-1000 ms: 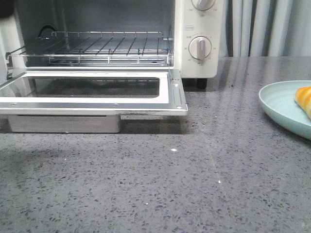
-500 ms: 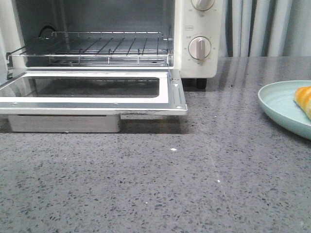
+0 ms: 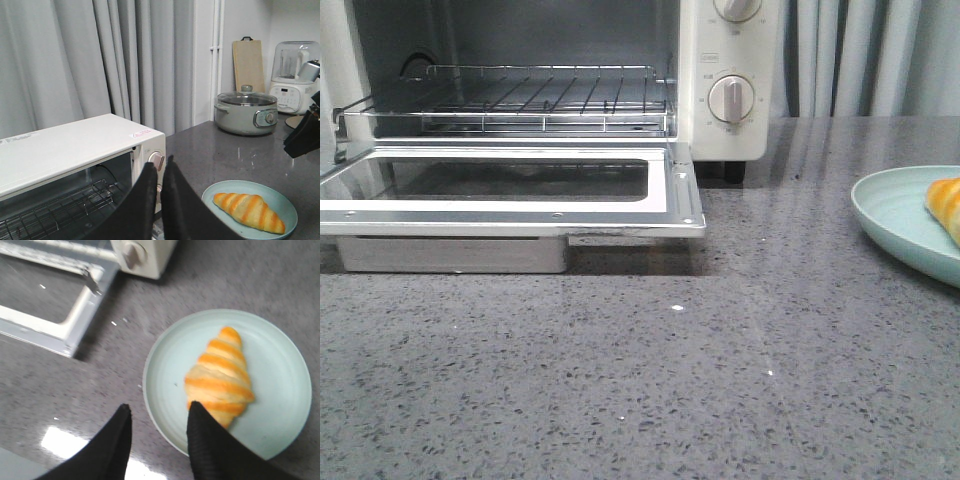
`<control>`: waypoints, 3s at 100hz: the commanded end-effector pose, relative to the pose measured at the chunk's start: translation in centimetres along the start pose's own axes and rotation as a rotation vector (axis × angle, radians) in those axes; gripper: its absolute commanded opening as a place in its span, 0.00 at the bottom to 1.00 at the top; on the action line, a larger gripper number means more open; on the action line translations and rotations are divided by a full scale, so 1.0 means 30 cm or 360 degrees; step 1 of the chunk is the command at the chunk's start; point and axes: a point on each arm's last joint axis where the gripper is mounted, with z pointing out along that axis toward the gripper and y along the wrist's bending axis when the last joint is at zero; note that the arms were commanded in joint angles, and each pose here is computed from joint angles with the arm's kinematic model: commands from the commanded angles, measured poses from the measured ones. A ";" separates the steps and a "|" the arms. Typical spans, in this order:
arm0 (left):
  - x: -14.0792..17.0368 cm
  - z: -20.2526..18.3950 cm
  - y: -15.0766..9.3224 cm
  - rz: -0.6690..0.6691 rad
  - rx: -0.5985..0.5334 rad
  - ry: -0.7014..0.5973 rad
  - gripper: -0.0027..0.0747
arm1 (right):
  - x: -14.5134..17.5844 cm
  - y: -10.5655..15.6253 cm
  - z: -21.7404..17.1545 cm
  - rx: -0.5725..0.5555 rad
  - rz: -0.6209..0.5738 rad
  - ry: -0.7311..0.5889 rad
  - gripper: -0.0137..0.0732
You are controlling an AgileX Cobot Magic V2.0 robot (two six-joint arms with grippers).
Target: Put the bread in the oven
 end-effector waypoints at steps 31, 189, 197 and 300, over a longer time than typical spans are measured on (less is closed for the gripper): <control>-0.039 0.001 0.010 -0.0028 -0.0064 0.0001 0.01 | -0.052 -0.095 0.204 0.0055 0.0093 0.0418 0.75; -0.072 0.002 0.011 0.0088 -0.0075 0.0081 0.01 | -0.046 -0.220 0.574 0.0046 0.0201 0.0842 0.57; -0.072 0.002 0.011 0.0088 -0.0075 0.0081 0.01 | -0.043 -0.218 0.572 0.0039 0.0203 0.0862 0.43; -0.066 0.002 0.008 0.0087 -0.0056 0.0114 0.01 | -0.276 0.000 0.272 -0.0176 -0.0110 0.0381 0.07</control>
